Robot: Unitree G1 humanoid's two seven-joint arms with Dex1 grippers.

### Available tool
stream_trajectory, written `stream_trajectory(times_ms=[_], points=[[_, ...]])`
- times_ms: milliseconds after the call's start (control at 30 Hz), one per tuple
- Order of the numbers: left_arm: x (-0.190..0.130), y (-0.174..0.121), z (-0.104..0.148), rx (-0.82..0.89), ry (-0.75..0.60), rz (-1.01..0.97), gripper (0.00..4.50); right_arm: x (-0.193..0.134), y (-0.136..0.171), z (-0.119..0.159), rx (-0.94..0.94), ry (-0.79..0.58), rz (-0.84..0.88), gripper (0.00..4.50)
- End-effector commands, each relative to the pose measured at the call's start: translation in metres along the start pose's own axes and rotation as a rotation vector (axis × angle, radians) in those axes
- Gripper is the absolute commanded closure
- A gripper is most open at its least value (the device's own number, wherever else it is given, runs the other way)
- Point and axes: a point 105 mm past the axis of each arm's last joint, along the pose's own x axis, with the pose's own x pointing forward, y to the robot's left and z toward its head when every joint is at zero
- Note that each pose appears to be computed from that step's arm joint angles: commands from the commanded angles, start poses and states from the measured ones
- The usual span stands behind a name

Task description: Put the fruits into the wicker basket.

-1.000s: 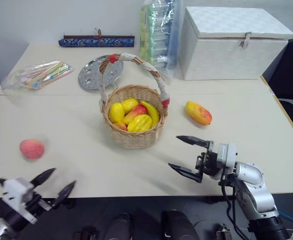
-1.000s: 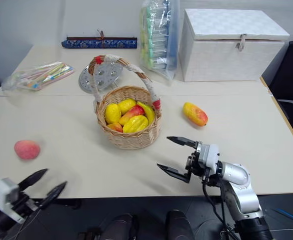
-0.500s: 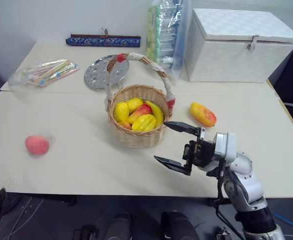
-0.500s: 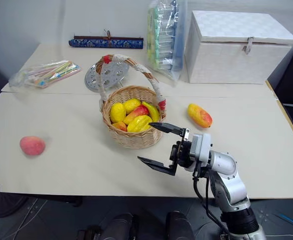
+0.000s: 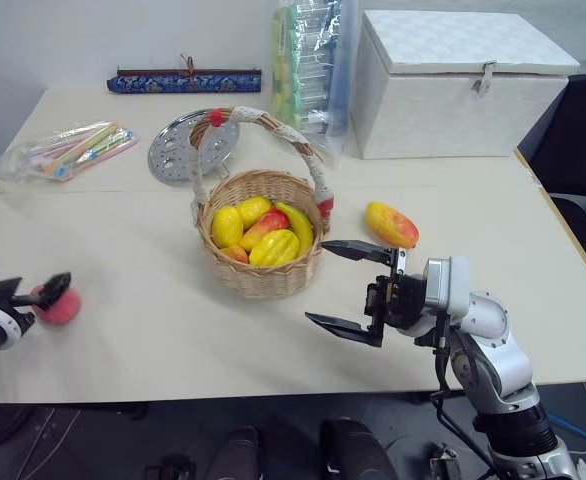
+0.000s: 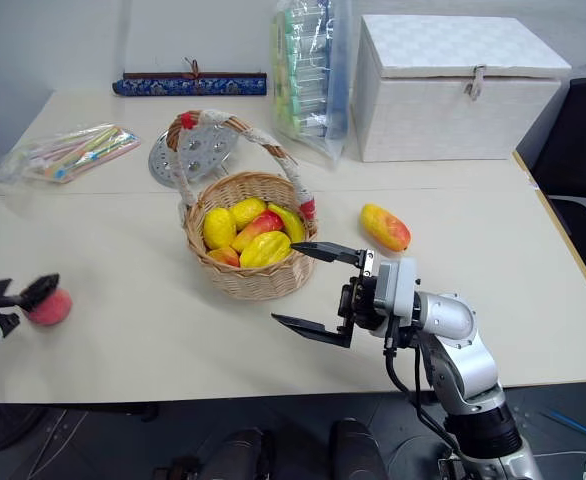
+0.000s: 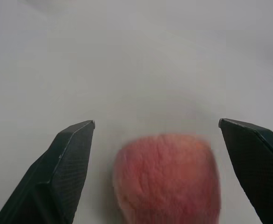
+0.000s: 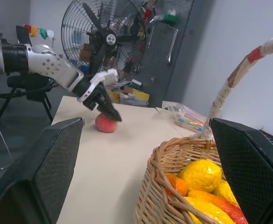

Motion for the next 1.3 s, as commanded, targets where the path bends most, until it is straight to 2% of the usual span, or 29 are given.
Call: stream_trajectory(times_ms=[33,100,133,167,200,267,333,400,467,600,700,767,800,933,1033,1100,1200,1300], points=[[0.000,0.005,0.001,0.018,0.042,-0.004,0.39,-0.003,-0.003,0.006,-0.032,0.002,-0.024,0.00],[0.002,0.000,0.004,0.010,0.024,-0.038,0.91,-0.005,-0.004,0.006,-0.037,0.006,-0.040,0.00],[0.003,-0.005,0.010,0.010,-0.005,-0.077,0.97,-0.006,-0.005,0.005,-0.040,0.010,-0.050,0.00],[0.003,-0.013,0.019,0.011,-0.058,-0.136,1.40,-0.007,-0.005,0.005,-0.046,0.016,-0.059,0.00],[0.002,-0.019,0.025,0.013,-0.094,-0.176,1.61,-0.008,-0.006,0.005,-0.049,0.020,-0.063,0.00],[-0.009,-0.053,0.048,0.053,-0.173,-0.392,1.93,-0.015,-0.009,0.003,-0.064,0.048,-0.088,0.00],[-0.023,-0.089,0.065,0.146,-0.220,-0.582,1.97,-0.020,-0.011,0.002,-0.077,0.073,-0.105,0.00],[-0.042,-0.141,0.071,0.336,-0.223,-0.840,1.97,-0.032,-0.016,-0.003,-0.083,0.110,-0.146,0.00],[-0.050,-0.183,0.077,0.457,-0.253,-1.009,1.97,-0.045,-0.023,-0.008,-0.091,0.147,-0.196,0.00],[-0.038,-0.233,0.108,0.486,-0.402,-1.067,1.97,-0.062,-0.028,-0.019,-0.108,0.197,-0.260,0.00],[-0.021,-0.257,0.116,0.425,-0.379,-1.065,1.97,-0.070,-0.027,-0.028,-0.106,0.216,-0.296,0.00],[-0.006,-0.263,0.113,0.435,-0.341,-1.015,1.97,-0.076,-0.026,-0.033,-0.105,0.229,-0.322,0.00],[-0.002,-0.264,0.113,0.443,-0.333,-0.998,1.26,-0.078,-0.026,-0.035,-0.105,0.234,-0.331,0.00],[-0.002,-0.269,0.110,0.456,-0.350,-1.036,0.03,-0.097,-0.034,-0.039,-0.129,0.265,-0.447,0.00],[-0.029,-0.276,0.121,0.469,-0.485,-1.155,0.01,-0.122,-0.042,-0.040,-0.147,0.337,-0.503,0.00],[-0.053,-0.259,0.130,0.487,-0.566,-1.194,0.01,-0.144,-0.062,-0.028,-0.155,0.382,-0.558,0.00],[-0.066,-0.236,0.138,0.514,-0.587,-1.152,0.01,-0.155,-0.091,-0.015,-0.133,0.421,-0.588,0.00],[-0.081,-0.221,0.145,0.498,-0.572,-1.167,0.01,-0.154,-0.119,-0.014,-0.105,0.513,-0.552,0.00]])
